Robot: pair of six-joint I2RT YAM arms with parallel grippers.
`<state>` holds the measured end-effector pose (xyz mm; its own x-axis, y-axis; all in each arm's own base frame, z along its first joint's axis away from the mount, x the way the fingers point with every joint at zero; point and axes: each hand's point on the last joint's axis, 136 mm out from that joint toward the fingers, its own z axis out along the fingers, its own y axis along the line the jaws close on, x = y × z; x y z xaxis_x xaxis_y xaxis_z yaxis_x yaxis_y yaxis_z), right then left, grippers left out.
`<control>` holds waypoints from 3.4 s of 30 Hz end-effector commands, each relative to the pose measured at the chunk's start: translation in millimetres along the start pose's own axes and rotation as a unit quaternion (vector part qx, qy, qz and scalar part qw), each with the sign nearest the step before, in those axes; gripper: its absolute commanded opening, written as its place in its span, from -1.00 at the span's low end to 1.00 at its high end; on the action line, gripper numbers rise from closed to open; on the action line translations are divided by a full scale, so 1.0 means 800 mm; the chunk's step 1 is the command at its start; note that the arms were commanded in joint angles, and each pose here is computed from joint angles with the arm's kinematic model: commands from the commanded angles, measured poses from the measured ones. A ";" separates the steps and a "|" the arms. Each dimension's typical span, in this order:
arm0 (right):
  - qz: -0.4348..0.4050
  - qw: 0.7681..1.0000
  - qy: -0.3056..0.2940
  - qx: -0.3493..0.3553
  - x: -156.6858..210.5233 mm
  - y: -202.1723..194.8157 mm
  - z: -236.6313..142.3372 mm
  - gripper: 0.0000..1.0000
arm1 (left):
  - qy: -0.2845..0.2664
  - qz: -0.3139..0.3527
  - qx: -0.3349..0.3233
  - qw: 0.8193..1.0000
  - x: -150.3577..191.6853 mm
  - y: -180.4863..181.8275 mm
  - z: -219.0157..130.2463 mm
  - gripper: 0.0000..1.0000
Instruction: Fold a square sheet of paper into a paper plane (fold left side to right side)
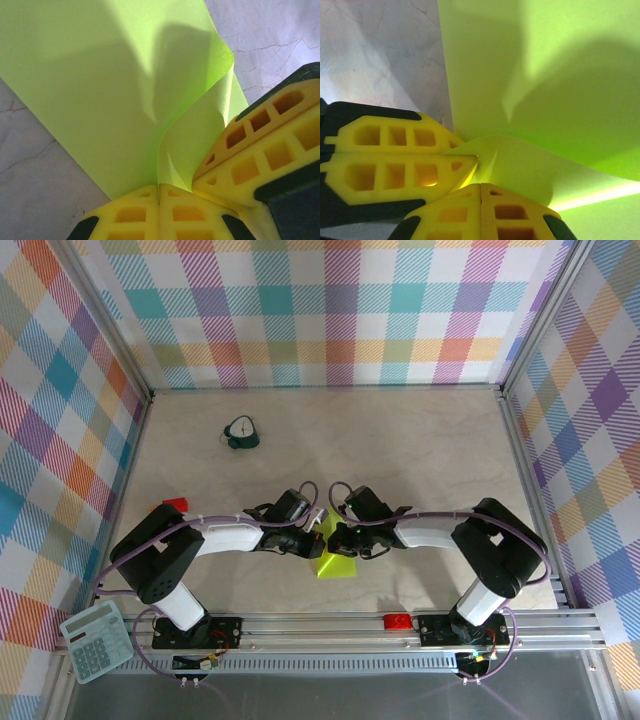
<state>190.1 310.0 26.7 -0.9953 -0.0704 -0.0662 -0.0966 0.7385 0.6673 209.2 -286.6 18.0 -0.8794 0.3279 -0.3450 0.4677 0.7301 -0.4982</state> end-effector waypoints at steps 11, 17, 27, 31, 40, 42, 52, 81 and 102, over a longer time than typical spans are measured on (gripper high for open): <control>0.011 0.999 0.007 0.032 0.014 -0.026 0.003 -1.00 | 0.043 -0.008 -0.049 0.998 0.028 0.029 0.013 -0.78; 0.021 0.999 0.007 0.039 0.020 -0.036 0.004 -1.00 | 0.037 -0.009 -0.049 0.998 0.025 0.028 0.011 -0.76; 0.042 0.998 0.009 0.052 0.035 -0.058 0.005 -1.00 | -0.043 -0.017 -0.036 0.998 -0.023 0.005 -0.039 -0.42; 0.042 0.998 0.009 0.047 0.036 -0.057 0.005 -1.00 | -0.052 -0.017 -0.031 0.998 -0.024 -0.004 -0.063 -0.42; 0.039 0.998 0.011 0.039 0.035 -0.053 0.006 -1.00 | -0.040 -0.050 0.104 0.992 0.008 -0.065 -0.070 -0.83; 0.040 0.998 0.012 0.039 0.036 -0.053 0.006 -1.00 | -0.039 -0.058 0.125 0.990 0.013 -0.074 -0.067 -0.89; 0.041 0.998 0.018 0.041 0.037 -0.054 0.008 -1.00 | -0.010 -0.061 0.150 0.987 0.029 -0.086 -0.039 -1.00; 0.043 0.997 0.024 0.052 0.041 -0.061 0.009 -1.00 | 0.030 -0.079 0.081 0.993 0.062 -0.039 0.001 -1.00; -0.017 0.999 -0.033 0.001 0.007 -0.002 -0.022 -1.00 | 0.037 -0.096 0.069 0.992 0.088 -0.020 0.006 -1.00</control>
<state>182.7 295.2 23.2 -0.9962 -0.0335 -0.0799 -0.0780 0.7487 0.6583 152.7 -294.2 17.3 -0.9463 0.2287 -0.2285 0.3231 0.6457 -0.6919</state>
